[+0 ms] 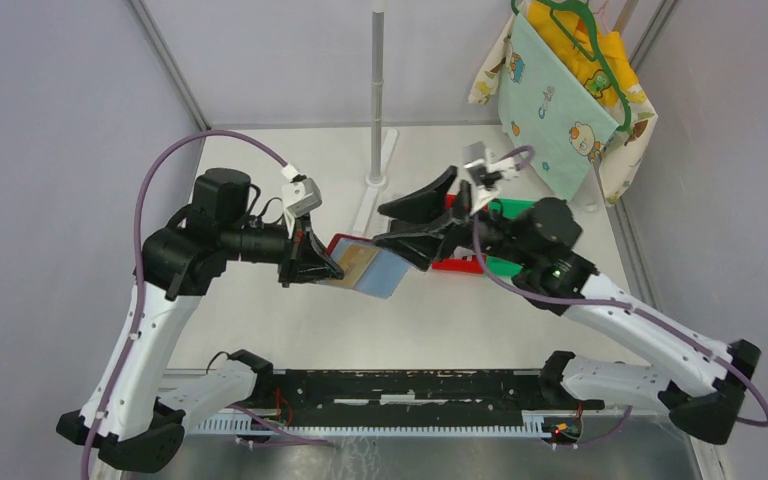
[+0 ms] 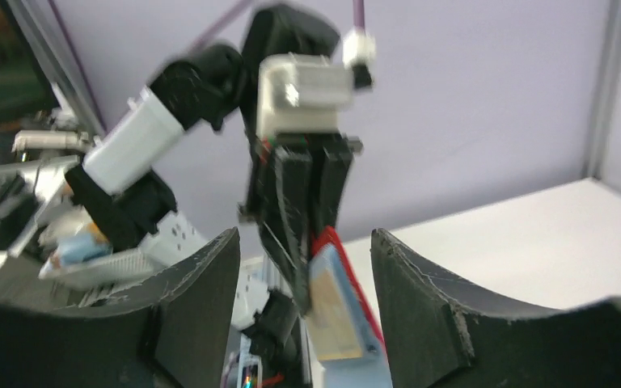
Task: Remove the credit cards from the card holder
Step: Remove the credit card from the card holder.
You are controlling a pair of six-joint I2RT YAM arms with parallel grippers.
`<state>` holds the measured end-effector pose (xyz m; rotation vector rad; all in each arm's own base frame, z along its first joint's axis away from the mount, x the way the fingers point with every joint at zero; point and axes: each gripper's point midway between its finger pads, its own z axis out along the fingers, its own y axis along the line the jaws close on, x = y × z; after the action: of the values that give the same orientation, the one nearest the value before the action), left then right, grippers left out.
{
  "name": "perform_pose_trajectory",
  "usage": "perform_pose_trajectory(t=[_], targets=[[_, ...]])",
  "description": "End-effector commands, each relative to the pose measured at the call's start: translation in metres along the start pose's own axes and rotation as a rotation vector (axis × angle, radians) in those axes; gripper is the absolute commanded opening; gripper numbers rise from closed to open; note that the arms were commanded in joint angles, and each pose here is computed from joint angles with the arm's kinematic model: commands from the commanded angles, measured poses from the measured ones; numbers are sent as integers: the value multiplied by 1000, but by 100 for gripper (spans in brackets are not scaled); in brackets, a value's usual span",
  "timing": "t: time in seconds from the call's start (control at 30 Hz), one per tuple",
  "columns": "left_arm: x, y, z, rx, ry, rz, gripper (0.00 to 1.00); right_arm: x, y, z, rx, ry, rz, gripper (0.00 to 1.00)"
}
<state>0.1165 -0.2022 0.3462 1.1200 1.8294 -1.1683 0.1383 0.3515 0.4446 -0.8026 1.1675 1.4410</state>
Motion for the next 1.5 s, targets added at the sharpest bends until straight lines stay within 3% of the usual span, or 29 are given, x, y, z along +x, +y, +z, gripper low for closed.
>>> perform_pose_trajectory(t=[0.0,0.23,0.4,0.73,1.47], targets=[[-16,32,6,-127,-39,-4,2,-57,7,-25,83,-212,16,65],[-28,40,0,-197,-78,8,2,7,8,-23,-13,-141,245,56],[-27,33,-3,-183,-66,2,2,36,2,-18,-37,-105,313,52],[-32,15,-2,-99,-75,-10,2,56,-7,-18,-18,-66,321,48],[-35,-20,-7,64,-72,-4,2,73,-19,-21,48,-8,290,53]])
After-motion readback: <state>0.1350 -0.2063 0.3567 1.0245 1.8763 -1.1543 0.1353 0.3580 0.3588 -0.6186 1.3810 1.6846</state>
